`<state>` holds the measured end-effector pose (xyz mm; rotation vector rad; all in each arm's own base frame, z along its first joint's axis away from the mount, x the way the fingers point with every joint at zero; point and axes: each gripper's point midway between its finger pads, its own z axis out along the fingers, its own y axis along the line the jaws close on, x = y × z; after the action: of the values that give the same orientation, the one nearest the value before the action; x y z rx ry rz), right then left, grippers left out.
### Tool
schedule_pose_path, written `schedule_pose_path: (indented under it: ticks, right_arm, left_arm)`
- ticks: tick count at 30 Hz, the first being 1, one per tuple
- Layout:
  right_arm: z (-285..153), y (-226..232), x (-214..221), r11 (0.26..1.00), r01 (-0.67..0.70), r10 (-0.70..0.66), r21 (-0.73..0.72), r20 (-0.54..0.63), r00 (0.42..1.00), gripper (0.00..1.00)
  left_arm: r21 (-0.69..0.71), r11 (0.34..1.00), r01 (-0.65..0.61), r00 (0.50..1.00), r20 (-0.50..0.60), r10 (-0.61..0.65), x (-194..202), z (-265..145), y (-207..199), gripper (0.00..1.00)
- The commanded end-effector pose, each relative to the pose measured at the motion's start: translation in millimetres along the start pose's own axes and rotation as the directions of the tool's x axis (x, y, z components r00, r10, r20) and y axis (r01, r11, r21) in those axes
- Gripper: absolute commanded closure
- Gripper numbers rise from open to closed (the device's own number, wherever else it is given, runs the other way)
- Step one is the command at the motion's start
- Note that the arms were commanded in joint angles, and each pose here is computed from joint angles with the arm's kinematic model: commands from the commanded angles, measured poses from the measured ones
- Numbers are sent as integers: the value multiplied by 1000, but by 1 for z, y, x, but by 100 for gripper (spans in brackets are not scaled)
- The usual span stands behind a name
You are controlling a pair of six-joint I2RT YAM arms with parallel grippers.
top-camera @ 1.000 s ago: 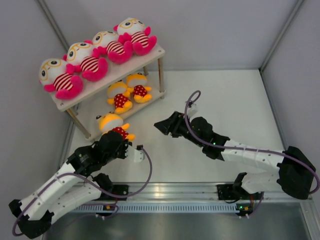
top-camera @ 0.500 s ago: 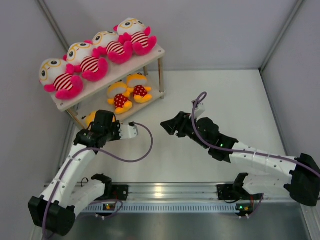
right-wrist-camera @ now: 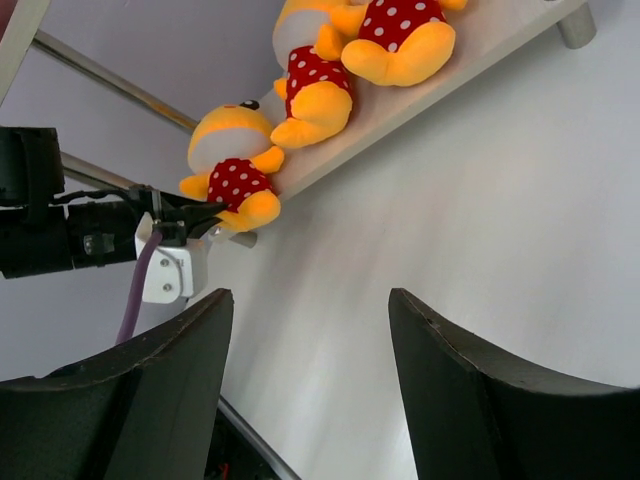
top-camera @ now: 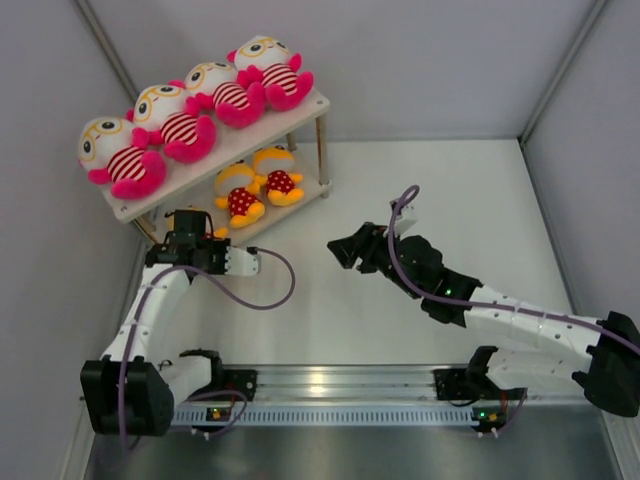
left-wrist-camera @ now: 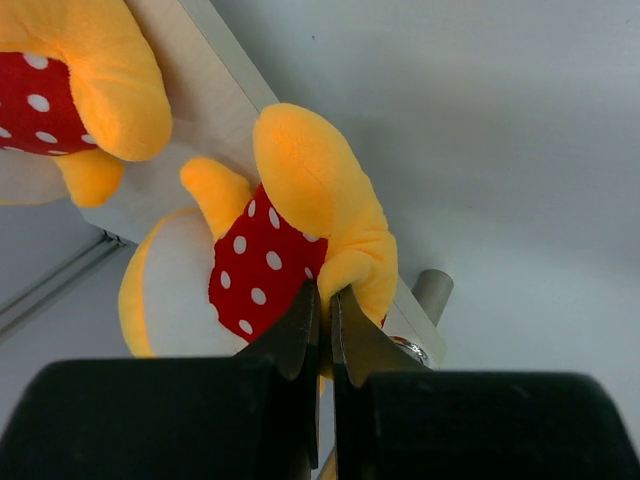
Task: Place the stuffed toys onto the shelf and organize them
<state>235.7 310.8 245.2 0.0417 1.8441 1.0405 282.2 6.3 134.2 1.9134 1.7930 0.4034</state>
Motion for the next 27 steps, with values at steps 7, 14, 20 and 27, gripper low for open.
schedule_pose_path:
  ticks: [7, 14, 20, 27]
  right_arm:
    - [-8, -6, -16, 999, 27, -29, 27, 53, 998, 32]
    - [-11, -8, -20, 998, 39, -42, 38, 64, 997, 31]
    - [-13, -10, -20, 999, 33, -36, 39, 65, 997, 30]
    - [-16, -11, -19, 998, 42, -44, 45, 52, 998, 30]
  left_arm:
    - [-30, 988, -149, 988, 40, 151, 14, 9, 37, 100]
    - [-48, 983, -175, 984, 11, 176, 23, 7, 44, 59]
    - [-98, 988, -120, 991, 44, 124, 14, -5, 37, 2]
    - [-230, 972, -40, 989, 131, 72, -11, -46, 36, 2]
